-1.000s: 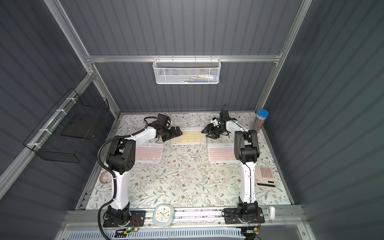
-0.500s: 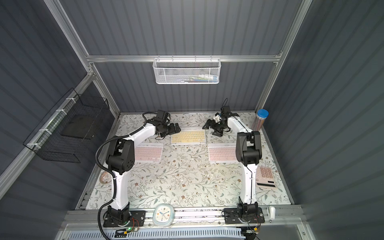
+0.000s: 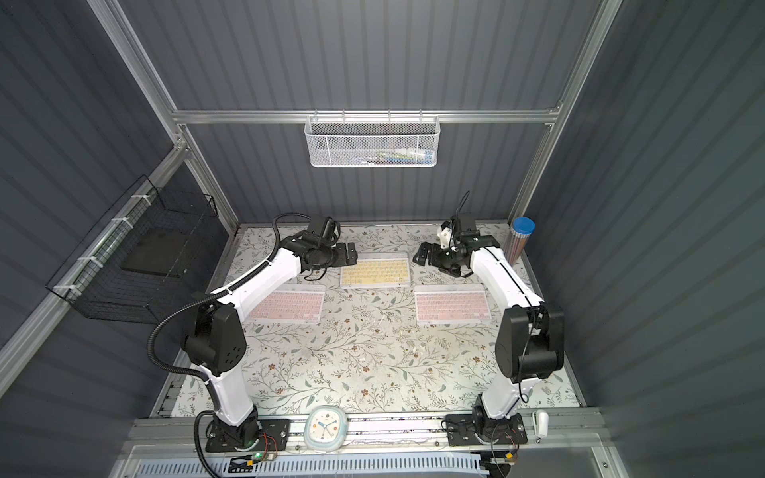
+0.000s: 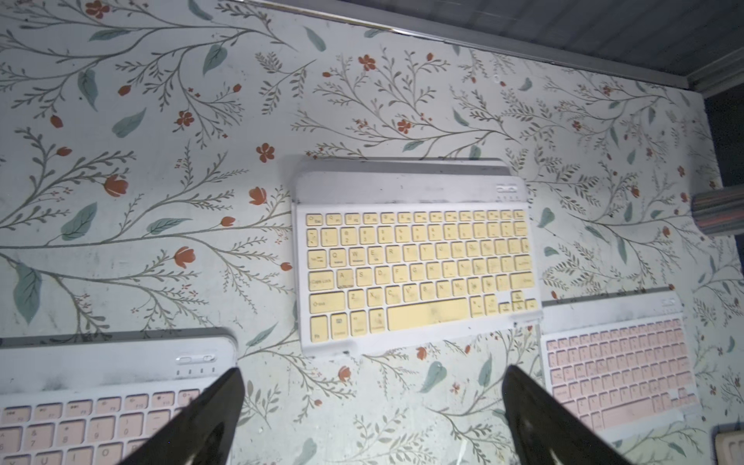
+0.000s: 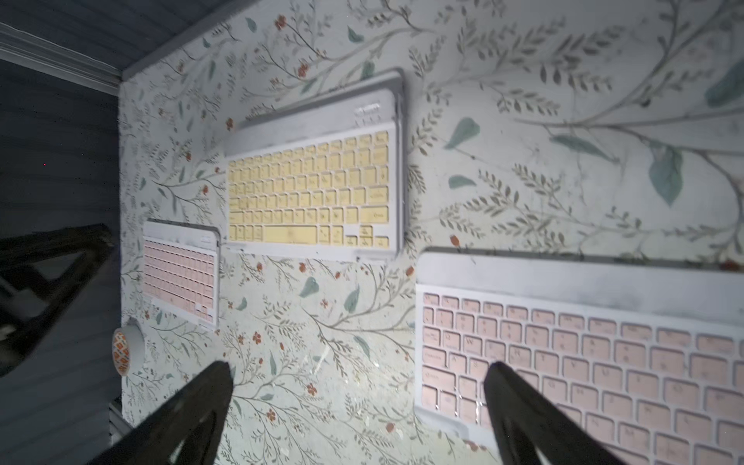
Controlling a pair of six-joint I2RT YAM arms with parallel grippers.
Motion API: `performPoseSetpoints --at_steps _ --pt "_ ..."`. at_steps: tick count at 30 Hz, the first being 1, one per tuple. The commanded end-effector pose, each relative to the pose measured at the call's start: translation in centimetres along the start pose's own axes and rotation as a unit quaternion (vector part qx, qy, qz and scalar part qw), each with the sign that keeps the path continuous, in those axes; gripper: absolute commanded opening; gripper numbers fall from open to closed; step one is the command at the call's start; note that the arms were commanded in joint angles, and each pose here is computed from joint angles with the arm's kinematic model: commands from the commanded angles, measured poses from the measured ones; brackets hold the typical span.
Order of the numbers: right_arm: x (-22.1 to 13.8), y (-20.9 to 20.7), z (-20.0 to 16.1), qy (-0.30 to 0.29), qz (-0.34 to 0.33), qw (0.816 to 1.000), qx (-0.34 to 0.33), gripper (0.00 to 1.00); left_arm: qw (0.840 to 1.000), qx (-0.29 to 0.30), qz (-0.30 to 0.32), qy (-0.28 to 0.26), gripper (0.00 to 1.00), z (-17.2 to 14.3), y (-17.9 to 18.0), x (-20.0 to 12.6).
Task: Stack the numeric keypads
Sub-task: Move the numeric keypad to the center of the board.
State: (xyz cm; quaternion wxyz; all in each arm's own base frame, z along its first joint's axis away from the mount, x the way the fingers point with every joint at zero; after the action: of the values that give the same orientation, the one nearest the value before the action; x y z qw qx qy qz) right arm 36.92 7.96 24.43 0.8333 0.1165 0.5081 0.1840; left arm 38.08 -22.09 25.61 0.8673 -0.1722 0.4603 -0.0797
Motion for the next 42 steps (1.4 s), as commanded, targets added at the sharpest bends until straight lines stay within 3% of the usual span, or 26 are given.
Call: performPoseSetpoints --at_steps 1,6,13,19,35,42 --pt "0.3 -2.2 -1.6 0.03 -0.091 0.995 0.01 0.99 0.999 0.009 0.039 0.031 1.0 -2.3 -0.1 0.0" --pt "-1.5 -5.9 -3.2 -0.032 -0.145 0.987 0.058 0.99 0.998 0.0 0.044 0.049 1.0 -4.0 -1.2 0.1" --pt "-3.3 -11.2 -2.9 -0.035 -0.212 0.97 0.114 0.99 0.996 0.006 0.031 0.083 1.0 -5.7 -1.7 1.9" --pt "-3.2 -13.7 -3.4 -0.034 -0.203 0.969 0.138 0.99 0.995 0.002 0.02 0.097 1.0 -6.9 -2.3 3.5" --pt "0.2 -17.1 -4.1 0.025 -0.197 0.974 0.112 0.99 0.994 -0.021 0.016 0.109 1.0 -10.6 -6.2 6.6" --pt "1.2 -17.8 -5.1 0.033 -0.186 0.973 0.133 0.99 0.995 -0.008 0.0 0.104 1.0 -10.4 -7.1 8.5"
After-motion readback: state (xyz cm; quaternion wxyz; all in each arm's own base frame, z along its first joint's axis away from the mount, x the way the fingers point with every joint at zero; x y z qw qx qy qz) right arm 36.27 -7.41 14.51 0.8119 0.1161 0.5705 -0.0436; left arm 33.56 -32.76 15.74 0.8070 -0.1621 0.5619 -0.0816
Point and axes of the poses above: each gripper's point midway between its finger pads, its own x axis out along the fingers, its own y axis along the line the jaws close on, z = x × y, the point moved 10 cm from there along -x, back along the fingers, and after that the axes turned 11 degrees about -x, right-handed, at the moved point
